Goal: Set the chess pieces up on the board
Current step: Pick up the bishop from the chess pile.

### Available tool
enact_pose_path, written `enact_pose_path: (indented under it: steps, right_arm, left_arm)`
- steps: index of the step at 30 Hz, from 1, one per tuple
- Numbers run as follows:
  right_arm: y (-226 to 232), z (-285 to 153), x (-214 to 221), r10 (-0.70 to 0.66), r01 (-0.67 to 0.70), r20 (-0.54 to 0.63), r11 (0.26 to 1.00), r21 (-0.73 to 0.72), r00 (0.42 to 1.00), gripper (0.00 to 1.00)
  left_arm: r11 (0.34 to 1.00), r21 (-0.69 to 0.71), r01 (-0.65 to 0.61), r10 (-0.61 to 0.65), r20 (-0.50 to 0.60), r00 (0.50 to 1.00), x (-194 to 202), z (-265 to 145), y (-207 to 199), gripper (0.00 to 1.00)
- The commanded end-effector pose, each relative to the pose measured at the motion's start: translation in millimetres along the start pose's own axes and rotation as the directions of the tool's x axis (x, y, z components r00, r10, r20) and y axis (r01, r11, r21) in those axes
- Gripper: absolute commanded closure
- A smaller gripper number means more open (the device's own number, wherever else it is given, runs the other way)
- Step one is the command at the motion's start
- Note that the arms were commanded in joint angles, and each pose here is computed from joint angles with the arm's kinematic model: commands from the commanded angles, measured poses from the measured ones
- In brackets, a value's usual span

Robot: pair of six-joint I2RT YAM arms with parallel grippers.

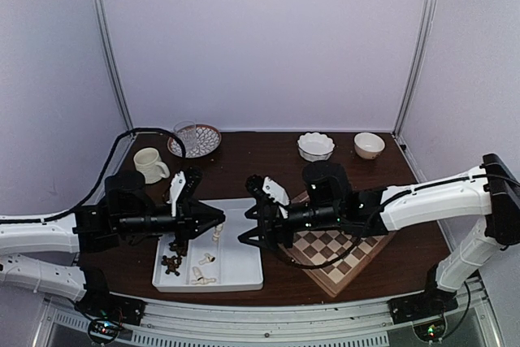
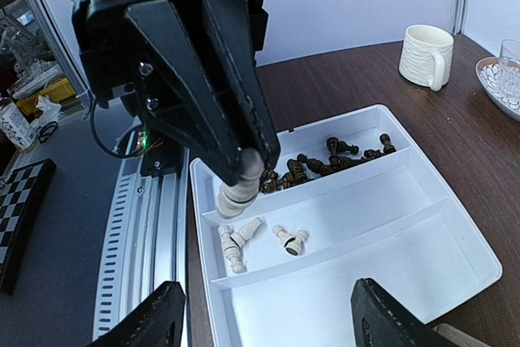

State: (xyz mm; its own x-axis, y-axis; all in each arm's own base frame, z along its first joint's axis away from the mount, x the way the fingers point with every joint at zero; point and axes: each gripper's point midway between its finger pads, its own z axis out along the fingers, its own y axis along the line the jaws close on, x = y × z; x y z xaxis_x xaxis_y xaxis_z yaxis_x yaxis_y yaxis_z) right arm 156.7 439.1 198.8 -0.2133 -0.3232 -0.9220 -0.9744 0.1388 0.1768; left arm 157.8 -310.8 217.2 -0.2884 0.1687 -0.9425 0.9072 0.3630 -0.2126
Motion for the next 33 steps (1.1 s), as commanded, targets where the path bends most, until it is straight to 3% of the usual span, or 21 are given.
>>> enact_pose_path:
  steps: [1,8,14,18,23,33]
  right_arm:
    - [3,13,-6,0.025,-0.024,0.09,1.0,-0.019,0.996,0.29]
    - [24,9,-16,0.031,-0.02,0.164,0.997,-0.071,0.986,0.31]
    - [21,-6,-32,0.059,-0.06,0.248,0.998,-0.007,0.967,0.31]
    - [12,-21,-49,0.149,-0.172,0.34,0.984,0.039,0.929,0.29]
    - [8,-50,-75,0.263,-0.303,0.506,0.953,-0.003,0.822,0.25]
    - [16,-66,-117,0.319,-0.381,0.588,0.925,-0.02,0.744,0.26]
  left_arm:
    - [0.994,0.024,0.105,-0.108,0.196,0.975,-36,-12,-3,1.0]
    - [0.978,-0.016,0.208,-0.195,0.28,0.94,-53,-18,9,1.0]
    - [0.949,-0.009,0.316,-0.291,0.365,0.884,-73,-18,18,1.0]
    - [0.926,0.018,0.378,-0.343,0.464,0.817,-90,-24,25,1.0]
    - [0.928,0.066,0.366,-0.332,0.591,0.735,-121,-37,25,1.0]
    - [0.921,0.16,0.355,-0.364,0.675,0.642,-161,-48,18,1.0]
